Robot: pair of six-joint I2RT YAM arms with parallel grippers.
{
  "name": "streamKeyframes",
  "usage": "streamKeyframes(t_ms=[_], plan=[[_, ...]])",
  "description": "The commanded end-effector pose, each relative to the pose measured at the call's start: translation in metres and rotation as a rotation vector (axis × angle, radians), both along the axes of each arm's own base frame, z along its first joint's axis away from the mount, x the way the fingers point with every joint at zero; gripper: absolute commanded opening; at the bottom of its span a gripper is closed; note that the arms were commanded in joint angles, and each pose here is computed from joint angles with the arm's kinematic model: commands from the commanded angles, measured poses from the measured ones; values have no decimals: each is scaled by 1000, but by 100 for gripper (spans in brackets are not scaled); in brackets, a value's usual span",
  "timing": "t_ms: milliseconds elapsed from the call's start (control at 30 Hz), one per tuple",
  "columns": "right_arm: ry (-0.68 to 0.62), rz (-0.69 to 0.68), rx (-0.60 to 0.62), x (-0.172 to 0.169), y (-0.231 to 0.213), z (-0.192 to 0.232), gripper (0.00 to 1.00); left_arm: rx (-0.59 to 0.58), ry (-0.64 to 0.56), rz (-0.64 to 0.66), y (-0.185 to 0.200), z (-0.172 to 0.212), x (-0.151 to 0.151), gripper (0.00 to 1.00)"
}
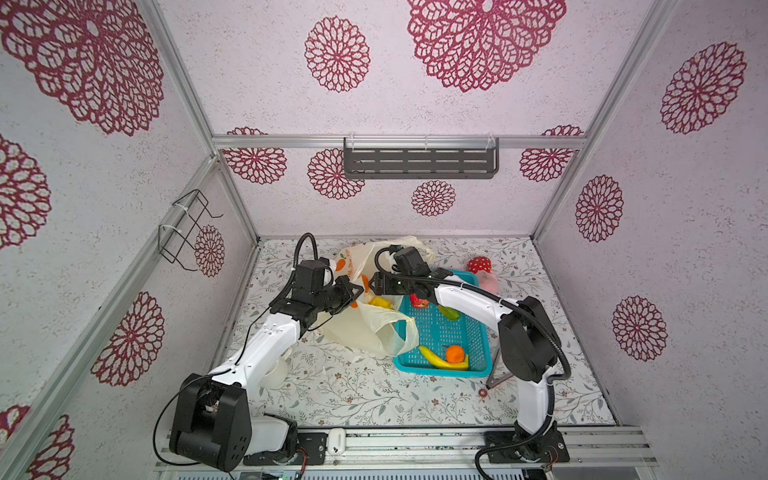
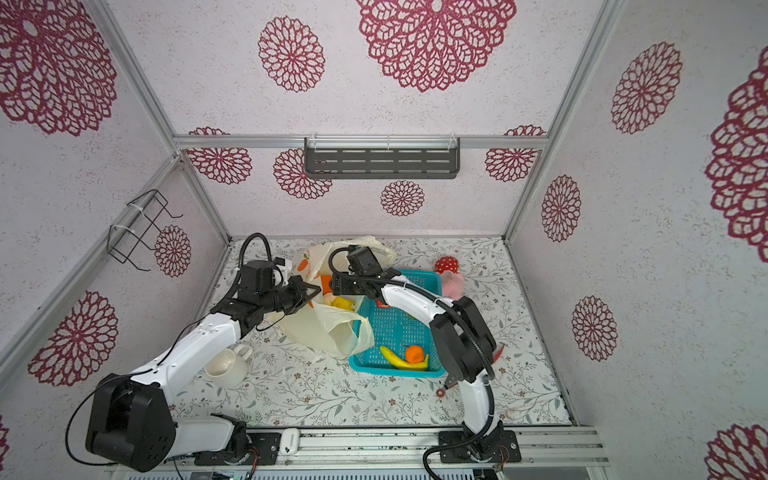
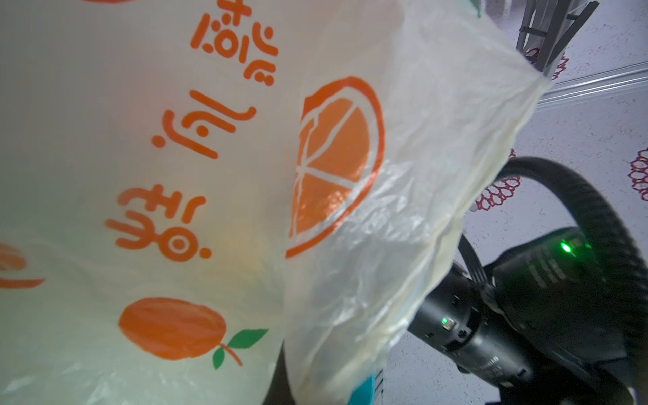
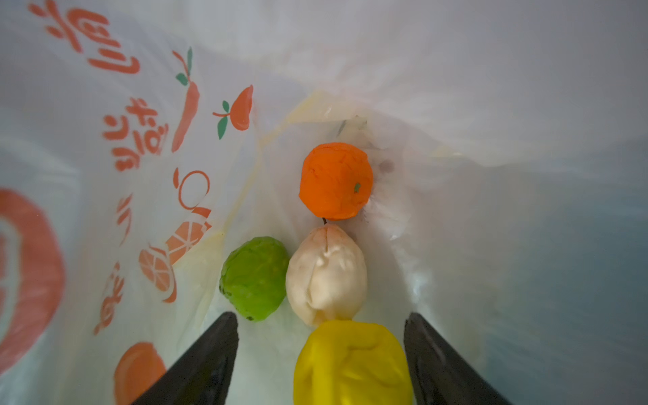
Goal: Place the fruits into the plastic bag
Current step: 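Carry the yellow fruit into the open bag and open the right gripper, then return the right gripper to the basket and grasp the green-yellow papaya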
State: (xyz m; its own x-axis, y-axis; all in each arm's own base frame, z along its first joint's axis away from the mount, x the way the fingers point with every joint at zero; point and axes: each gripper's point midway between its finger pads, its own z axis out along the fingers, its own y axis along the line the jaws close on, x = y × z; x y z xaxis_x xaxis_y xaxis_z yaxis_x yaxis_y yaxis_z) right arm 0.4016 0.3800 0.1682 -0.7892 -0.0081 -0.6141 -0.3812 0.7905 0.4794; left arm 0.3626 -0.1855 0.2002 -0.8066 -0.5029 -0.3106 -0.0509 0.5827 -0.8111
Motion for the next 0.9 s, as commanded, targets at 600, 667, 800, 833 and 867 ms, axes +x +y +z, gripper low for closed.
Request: streamKeyframes(t_ms=[600, 667, 800, 833, 867], plan=[[-154, -535, -58, -47, -212, 30, 81, 3, -26, -5, -3, 6, 5, 0], [-114, -521, -84, -44, -212, 17, 81, 4, -23, -3, -3, 5, 5, 0], [-36, -442, -181, -39, -204, -9, 81, 10, -22, 1, -2, 5, 5, 0], [-11, -423, -217, -38, -203, -16, 81, 11, -22, 3, -2, 5, 5, 0], [9, -409, -254, -36, -203, -22, 81, 10, -23, 3, -1, 5, 5, 0]])
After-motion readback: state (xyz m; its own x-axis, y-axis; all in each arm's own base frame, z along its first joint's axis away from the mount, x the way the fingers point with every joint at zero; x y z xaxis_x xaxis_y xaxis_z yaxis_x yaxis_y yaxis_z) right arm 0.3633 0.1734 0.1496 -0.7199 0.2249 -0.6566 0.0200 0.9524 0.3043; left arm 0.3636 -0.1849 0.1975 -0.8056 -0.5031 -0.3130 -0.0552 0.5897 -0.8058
